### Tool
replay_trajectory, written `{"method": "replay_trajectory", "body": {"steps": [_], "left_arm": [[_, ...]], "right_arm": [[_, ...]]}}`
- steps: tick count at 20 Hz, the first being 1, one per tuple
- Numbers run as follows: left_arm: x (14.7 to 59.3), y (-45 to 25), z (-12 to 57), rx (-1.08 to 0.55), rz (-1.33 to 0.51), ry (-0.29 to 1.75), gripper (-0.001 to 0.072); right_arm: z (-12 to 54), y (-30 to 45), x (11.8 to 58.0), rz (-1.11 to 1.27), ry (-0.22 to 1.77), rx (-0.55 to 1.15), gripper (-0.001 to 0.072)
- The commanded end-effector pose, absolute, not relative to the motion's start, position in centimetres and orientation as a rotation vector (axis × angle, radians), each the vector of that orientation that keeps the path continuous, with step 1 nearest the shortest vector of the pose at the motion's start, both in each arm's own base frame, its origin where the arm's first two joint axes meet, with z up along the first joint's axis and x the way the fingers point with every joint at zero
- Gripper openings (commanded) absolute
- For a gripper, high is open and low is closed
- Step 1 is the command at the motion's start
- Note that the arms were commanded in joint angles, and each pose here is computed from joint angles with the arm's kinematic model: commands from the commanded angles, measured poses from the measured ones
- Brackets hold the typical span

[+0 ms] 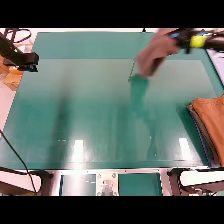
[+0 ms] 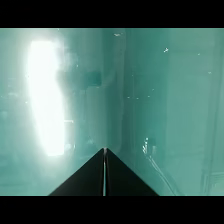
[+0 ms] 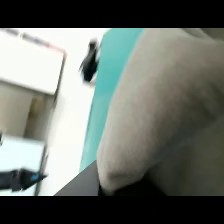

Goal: Fold the shirts.

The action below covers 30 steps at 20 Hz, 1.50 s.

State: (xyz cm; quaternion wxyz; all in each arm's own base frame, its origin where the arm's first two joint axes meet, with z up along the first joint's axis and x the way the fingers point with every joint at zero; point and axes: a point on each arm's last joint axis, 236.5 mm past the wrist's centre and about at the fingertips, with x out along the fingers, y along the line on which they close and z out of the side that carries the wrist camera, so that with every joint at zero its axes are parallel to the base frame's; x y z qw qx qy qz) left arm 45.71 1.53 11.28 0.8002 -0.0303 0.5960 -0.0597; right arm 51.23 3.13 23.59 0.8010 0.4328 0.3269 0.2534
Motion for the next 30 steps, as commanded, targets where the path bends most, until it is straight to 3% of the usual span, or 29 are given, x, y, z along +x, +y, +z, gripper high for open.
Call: {"method": "replay_trajectory", "body": {"steps": [1, 5, 11, 17, 26, 27, 29, 30], "left_arm": [[45.6, 1.5, 11.3, -0.080, -0.118, 1.281, 0.0021], [45.7, 1.2, 11.3, -0.096, -0.127, 1.279, 0.0022], [45.7, 0.5, 11.1, -0.115, -0.155, 1.287, 0.0022], [45.2, 0.3, 11.0, -0.110, -0.169, 1.304, 0.0021], [44.9, 0.2, 10.9, -0.089, -0.189, 1.314, 0.0022], [45.0, 0.3, 10.9, -0.089, -0.189, 1.312, 0.0021], [45.1, 0.3, 11.0, -0.089, -0.188, 1.308, 0.0021], [45.2, 0.3, 11.0, -0.089, -0.186, 1.301, 0.0022]], "right_arm": [[23.7, -9.4, 47.6, 0.296, 0.678, 0.968, 0.0014], [19.6, -21.0, 41.3, -0.015, 0.740, 0.974, 0.0013], [19.9, -27.9, 31.5, -0.389, 0.777, 0.908, 0.0012], [17.5, -30.3, 20.0, -0.867, 1.004, 0.843, 0.0012], [5.4, -27.3, 10.0, -1.115, 1.426, 0.912, 0.0014], [3.8, -26.4, 9.6, -1.108, 1.464, 0.935, 0.0062], [1.7, -25.2, 9.0, -1.118, 1.517, 0.988, 0.0566], [1.4, -25.2, 9.1, -1.115, 1.526, 1.001, 0.0586]]}}
